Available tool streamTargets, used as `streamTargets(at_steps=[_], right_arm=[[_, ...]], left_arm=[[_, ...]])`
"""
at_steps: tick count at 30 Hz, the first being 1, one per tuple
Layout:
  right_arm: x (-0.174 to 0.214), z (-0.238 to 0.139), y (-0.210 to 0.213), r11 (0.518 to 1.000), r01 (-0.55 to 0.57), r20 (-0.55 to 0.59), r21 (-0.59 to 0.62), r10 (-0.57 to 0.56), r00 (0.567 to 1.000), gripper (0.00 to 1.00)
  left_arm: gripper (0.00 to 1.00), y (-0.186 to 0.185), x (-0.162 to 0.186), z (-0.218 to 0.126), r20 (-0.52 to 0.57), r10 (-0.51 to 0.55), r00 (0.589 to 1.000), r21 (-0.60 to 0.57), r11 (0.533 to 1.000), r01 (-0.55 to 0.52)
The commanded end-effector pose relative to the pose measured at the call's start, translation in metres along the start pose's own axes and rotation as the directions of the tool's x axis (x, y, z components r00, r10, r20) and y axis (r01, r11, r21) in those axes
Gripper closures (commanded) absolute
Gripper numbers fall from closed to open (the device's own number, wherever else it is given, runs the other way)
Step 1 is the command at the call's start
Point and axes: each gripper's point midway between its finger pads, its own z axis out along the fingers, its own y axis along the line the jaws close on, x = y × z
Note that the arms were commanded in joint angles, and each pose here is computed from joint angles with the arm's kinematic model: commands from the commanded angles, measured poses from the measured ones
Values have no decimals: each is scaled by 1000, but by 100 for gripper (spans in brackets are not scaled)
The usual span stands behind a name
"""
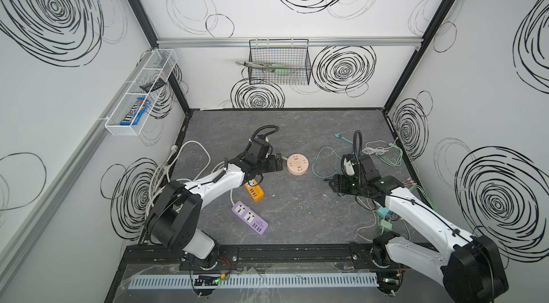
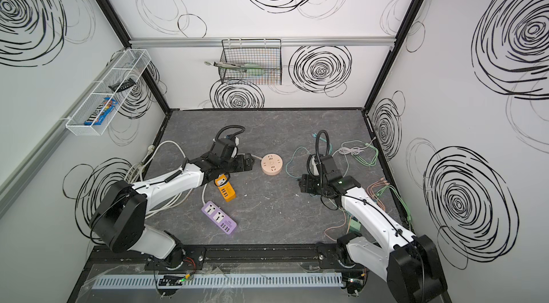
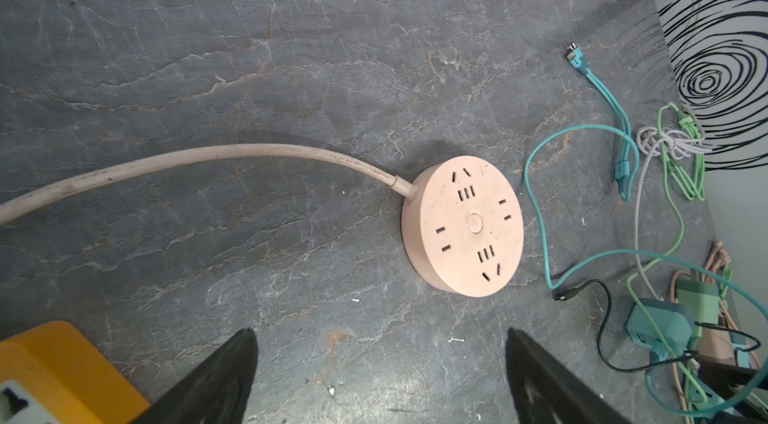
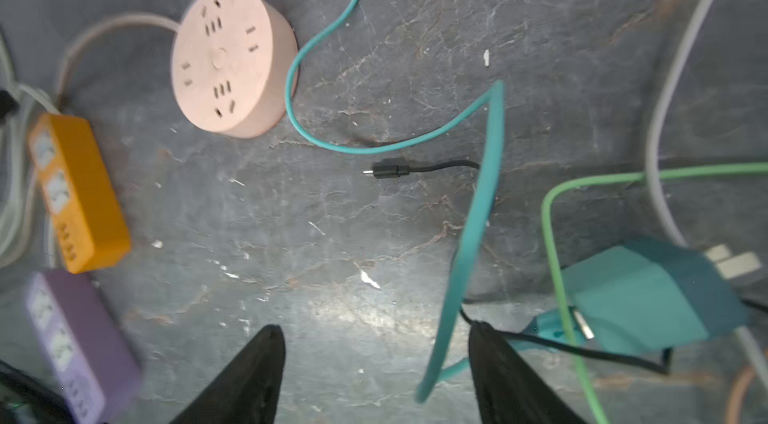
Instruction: Insert the plug
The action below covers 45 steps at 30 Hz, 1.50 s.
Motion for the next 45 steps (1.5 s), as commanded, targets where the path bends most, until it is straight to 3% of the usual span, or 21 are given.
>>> streamTargets(at_steps=[1, 5, 8, 14, 19, 23, 26, 29, 32, 39, 45], right_arm=[[-8, 10, -14, 996, -30, 50, 88, 26, 998, 54], [-27, 0, -1, 999, -7, 89, 54, 2, 996, 87], [-54, -25, 17, 999, 38, 185, -4, -36, 982, 99], [-106, -88, 36, 994, 48, 425, -97, -3, 905, 100], [-119, -105, 24, 994, -3, 465, -105, 52, 884, 100], [-112, -99, 5, 999, -45, 445, -28, 53, 894, 100], [-86, -71, -12, 998, -60, 327, 30, 47, 944, 100], [-54, -45, -14, 998, -66, 203, -1, 64, 977, 100], [-40, -37, -13, 995, -92, 158, -29, 96, 983, 100], [-42, -60, 50, 947, 61, 152, -314, -13, 988, 100], [-61, -88, 86, 887, 122, 210, -446, -28, 977, 100]], left_arm=[[4, 0, -13, -2, 33, 0, 999, -8, 1000, 1], [4, 2, -14, -5, 39, 8, 999, -22, 1000, -7], [4, 2, -16, -5, 40, 12, 999, -26, 1000, -11], [4, 0, -19, -7, 47, 14, 999, -25, 1000, -13], [4, -3, -19, -9, 49, 22, 999, -14, 1000, -21], [4, -5, -17, -8, 44, 32, 999, -9, 999, -32], [4, -7, -16, -7, 42, 40, 998, -9, 999, -39], [4, -9, -15, -6, 37, 46, 998, -6, 999, -46], [4, -12, -14, -5, 33, 52, 998, -5, 999, -52], [4, -16, -13, -3, 30, 63, 998, -1, 998, -63], [4, -19, -13, -5, 36, 70, 997, 13, 997, -70]])
